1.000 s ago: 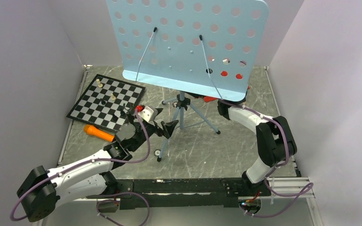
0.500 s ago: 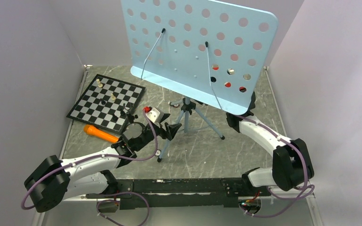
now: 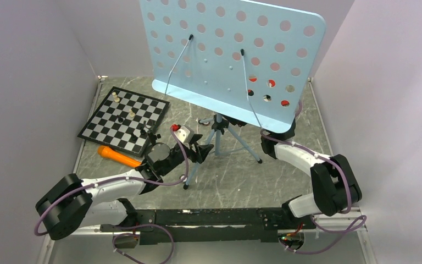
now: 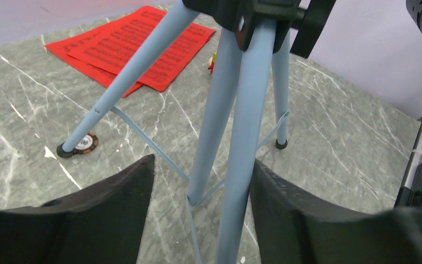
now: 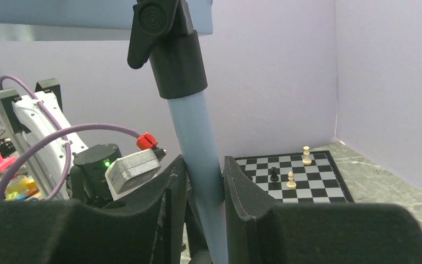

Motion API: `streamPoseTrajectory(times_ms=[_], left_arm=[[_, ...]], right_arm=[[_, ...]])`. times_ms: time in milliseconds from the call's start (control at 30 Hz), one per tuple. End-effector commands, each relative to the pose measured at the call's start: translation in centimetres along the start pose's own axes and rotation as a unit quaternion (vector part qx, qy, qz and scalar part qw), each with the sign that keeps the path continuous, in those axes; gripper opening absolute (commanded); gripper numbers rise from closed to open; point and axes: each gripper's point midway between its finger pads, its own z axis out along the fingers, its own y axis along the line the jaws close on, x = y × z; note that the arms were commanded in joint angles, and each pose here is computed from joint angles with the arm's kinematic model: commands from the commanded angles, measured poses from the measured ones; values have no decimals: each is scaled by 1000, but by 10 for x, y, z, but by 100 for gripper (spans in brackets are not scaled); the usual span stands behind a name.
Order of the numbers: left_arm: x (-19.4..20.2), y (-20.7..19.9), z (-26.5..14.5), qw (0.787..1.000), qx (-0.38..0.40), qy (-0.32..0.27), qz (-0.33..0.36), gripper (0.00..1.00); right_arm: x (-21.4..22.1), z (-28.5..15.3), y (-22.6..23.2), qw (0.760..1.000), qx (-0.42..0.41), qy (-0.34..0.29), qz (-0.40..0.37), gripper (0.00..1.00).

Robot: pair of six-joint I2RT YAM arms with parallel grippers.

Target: Pack up the instrument practice props

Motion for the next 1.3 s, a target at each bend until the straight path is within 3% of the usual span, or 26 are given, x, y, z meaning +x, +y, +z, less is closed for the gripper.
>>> streamPoseTrajectory(times_ms=[0,167,367,867,1267], left_arm=[[-6,-11,5,999,25,-17,-8,62],[-8,-13,7,999,32,-21,3,28],[-34,-13,10,998,28,-44,33,0],[-143,-18,12,985,8,-148,91,0],[-181,-31,14,979,27,-185,83,0]], right_arm=[[97,-39,-15,978,37,132,155,0],[94,-34,-14,977,25,121,174,0],[68,-19,-10,977,1,80,197,0],[-2,20,-9,976,3,27,216,0],[-19,35,-3,970,-33,2,242,0]])
